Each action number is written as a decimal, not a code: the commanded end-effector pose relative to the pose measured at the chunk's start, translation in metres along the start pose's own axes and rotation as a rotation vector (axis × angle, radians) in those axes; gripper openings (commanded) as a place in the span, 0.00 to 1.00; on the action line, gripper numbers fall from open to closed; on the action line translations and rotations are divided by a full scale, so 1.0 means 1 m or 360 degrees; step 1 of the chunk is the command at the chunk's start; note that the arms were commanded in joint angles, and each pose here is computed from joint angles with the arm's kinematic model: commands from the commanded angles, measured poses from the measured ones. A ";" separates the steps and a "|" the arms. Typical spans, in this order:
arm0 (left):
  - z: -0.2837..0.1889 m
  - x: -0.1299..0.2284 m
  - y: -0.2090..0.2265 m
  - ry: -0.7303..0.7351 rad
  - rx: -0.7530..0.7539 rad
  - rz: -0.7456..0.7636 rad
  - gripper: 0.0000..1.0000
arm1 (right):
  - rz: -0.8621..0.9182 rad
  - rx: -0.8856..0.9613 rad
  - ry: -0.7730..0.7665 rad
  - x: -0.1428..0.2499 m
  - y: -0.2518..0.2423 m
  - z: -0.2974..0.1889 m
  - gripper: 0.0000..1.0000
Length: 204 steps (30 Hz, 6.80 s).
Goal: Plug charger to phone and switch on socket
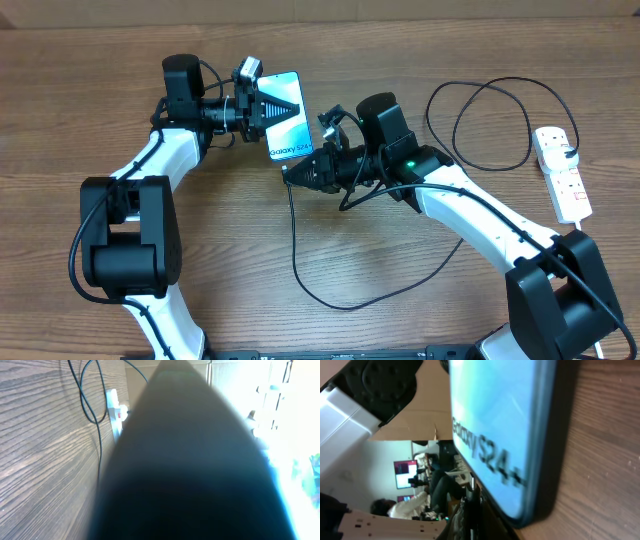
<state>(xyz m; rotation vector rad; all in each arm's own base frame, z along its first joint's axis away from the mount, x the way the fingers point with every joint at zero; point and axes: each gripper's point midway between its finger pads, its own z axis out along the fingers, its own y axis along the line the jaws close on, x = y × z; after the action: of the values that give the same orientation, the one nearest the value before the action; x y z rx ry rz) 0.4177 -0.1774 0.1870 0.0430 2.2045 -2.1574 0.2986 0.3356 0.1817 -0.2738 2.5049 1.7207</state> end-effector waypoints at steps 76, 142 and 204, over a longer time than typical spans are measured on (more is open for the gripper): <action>-0.001 0.001 -0.007 0.0026 0.0021 0.0029 0.04 | 0.0009 0.0000 -0.0012 -0.005 -0.010 -0.014 0.04; -0.001 0.003 -0.008 0.0041 0.0031 0.0024 0.04 | 0.0022 0.0030 -0.0088 -0.015 -0.009 -0.010 0.04; -0.001 0.002 -0.007 0.0036 0.0028 0.0024 0.04 | 0.0057 -0.0041 -0.0056 -0.016 -0.008 -0.023 0.04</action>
<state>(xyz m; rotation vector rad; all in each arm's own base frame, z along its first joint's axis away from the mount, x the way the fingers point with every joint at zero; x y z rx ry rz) 0.4203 -0.1754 0.1863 0.0277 2.2039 -2.1434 0.3161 0.3163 0.1845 -0.2000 2.4845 1.7337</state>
